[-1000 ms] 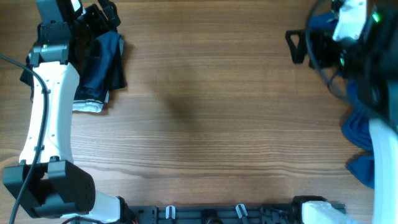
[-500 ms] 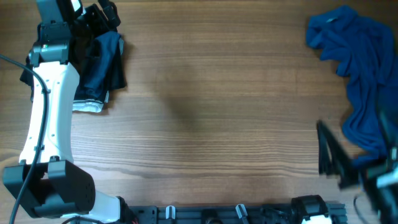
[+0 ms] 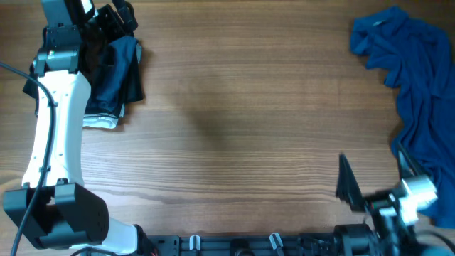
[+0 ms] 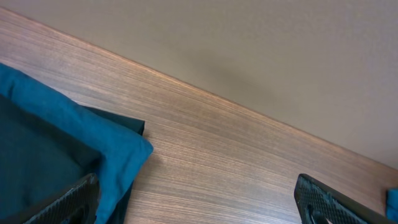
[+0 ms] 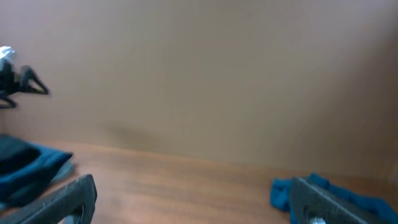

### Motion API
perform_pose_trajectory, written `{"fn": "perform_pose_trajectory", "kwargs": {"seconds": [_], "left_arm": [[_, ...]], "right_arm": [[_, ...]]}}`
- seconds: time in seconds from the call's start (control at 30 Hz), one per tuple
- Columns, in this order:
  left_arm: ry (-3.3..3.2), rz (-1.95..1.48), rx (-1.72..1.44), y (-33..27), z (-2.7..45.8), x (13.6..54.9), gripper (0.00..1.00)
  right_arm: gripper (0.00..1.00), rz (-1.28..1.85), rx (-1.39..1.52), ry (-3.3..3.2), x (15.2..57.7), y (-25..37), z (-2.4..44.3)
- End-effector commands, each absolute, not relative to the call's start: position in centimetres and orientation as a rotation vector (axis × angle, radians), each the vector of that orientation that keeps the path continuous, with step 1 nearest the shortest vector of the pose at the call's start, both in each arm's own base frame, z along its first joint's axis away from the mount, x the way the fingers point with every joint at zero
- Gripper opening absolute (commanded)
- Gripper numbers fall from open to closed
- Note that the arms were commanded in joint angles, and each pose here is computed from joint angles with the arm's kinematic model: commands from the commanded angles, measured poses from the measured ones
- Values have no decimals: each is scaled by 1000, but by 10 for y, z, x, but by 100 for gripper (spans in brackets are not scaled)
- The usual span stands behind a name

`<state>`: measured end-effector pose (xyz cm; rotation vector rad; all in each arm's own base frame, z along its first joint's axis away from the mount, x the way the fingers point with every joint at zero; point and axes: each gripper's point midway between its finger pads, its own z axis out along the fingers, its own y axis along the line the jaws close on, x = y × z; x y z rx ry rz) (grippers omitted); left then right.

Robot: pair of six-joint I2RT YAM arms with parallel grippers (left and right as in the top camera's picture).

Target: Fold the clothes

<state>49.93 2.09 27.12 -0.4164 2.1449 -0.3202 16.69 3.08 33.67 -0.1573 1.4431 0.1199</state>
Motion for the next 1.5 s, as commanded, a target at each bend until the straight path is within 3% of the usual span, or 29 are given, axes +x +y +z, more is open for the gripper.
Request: {"fn": "perform_pose_trajectory", "kwargs": {"seconds": [0.0,0.4,1.1,1.47], "left_arm": [[2151,-318,-415,20,268,501,100],[2152,-318,-414,20,268,501,100],[2151,-318,-415,20,268,501,100],[2151,-318,-415,20,268,501,100]], "right_arm": [[100,90,-132,1400,190,26,317],[100,113,-71,1400,231,20,251],[99,48,33,1562,247,0,177],[99,26,15,1565,247,0,176]]}}
